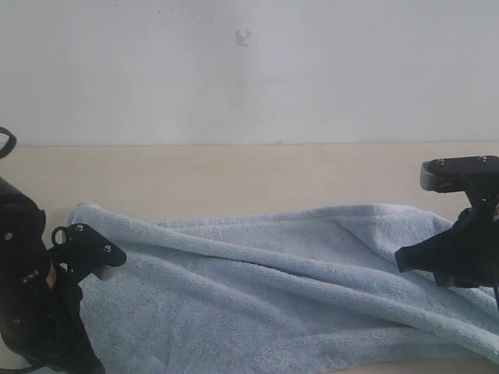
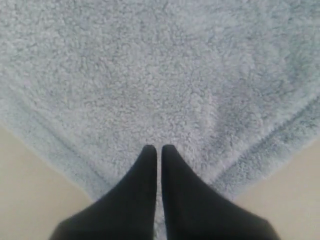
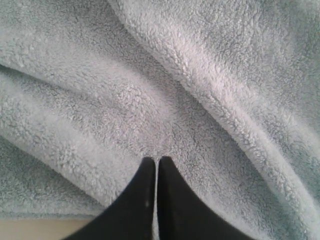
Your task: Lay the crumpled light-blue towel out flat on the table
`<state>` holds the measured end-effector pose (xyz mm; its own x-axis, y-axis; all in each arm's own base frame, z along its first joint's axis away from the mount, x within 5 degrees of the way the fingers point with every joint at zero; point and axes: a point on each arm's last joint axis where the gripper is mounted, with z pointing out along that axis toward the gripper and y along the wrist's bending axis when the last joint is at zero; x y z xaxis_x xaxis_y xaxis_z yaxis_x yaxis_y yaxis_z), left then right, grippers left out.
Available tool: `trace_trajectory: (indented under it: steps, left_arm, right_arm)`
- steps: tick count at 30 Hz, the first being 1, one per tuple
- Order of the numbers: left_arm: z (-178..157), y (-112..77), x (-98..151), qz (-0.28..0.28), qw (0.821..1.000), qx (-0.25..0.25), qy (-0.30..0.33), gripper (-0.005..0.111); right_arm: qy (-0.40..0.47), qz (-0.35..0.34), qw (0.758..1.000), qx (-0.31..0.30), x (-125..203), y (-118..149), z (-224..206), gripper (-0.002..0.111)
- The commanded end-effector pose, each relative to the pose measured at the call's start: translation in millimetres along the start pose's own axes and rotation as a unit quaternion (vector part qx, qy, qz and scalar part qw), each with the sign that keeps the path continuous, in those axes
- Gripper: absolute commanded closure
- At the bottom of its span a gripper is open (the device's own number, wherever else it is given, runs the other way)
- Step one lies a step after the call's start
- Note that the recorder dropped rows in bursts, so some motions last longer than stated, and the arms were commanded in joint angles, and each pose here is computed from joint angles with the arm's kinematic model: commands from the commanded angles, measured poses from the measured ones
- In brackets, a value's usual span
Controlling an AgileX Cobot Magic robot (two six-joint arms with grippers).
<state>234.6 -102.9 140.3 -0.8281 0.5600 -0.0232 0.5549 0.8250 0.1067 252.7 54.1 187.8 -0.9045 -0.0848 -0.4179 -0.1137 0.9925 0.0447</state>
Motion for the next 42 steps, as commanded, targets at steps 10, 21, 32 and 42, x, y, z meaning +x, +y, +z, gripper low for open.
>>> trace_trajectory:
  steps: [10,21,32,42]
  left_arm:
    - [28,-2.9,14,0.023,0.992,0.005,0.126,0.103]
    - [32,6.7,44,-0.039,0.972,-0.019,0.232,0.103]
    - [-1,-7.4,4,-0.015,0.997,0.068,0.035,0.103]
    - [24,-8.4,4,-0.006,0.995,0.070,0.077,0.103]
  right_arm:
    - [0.005,0.000,1.000,0.000,0,0,-1,0.107]
    - [0.013,0.000,1.000,0.001,2,-1,-1,0.107]
    - [-0.007,0.000,1.000,-0.002,-2,0,-1,0.107]
    - [-0.001,0.000,1.000,-0.001,-1,0,-1,0.107]
